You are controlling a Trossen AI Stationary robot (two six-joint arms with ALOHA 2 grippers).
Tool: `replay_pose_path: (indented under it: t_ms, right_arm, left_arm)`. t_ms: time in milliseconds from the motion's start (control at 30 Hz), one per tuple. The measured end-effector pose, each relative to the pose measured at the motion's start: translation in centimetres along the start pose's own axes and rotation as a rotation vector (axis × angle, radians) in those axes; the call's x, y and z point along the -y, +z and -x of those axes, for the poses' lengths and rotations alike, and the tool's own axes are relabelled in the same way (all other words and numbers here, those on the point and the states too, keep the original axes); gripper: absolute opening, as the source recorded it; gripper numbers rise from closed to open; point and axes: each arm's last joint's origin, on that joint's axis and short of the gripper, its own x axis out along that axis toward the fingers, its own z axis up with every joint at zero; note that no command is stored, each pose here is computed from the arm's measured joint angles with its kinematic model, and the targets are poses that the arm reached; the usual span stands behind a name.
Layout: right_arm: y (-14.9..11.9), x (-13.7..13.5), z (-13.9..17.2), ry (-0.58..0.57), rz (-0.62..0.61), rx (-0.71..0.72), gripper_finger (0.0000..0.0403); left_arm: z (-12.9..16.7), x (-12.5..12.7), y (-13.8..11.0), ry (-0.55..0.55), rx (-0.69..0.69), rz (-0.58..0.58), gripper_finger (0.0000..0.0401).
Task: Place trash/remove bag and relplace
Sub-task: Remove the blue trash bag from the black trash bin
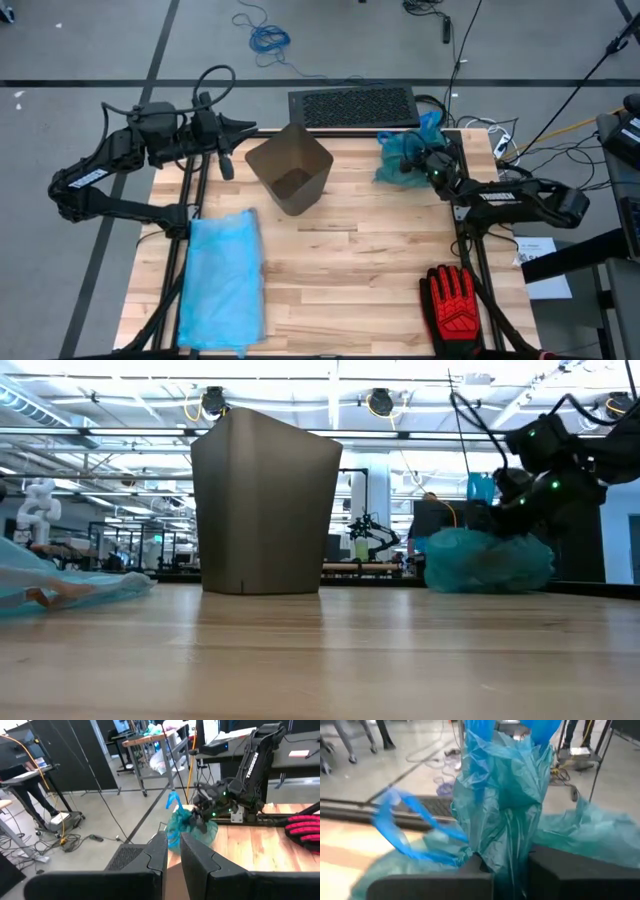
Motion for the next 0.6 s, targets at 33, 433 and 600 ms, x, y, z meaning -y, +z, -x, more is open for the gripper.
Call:
replay_pose_path:
  t_ms: [33,433,600]
  right_arm:
    - [0.2,0.0,0.2,0.006,0.000,0.014,0.0008]
    - [2.8,0.2,1.9,0.052,0.006,0.165,0.0153]
    - [3.8,0.5,2.6,0.061,0.001,0.225,0.0211]
  left_arm:
    - [0.0,0.0,0.0,0.000,-0.001,0.000,0.0050]
    - [0.0,0.2,-0.7,-0.016,-0.076,-0.001,0.0050]
    - [0.1,0.3,-1.5,-0.039,-0.151,0.031,0.0050]
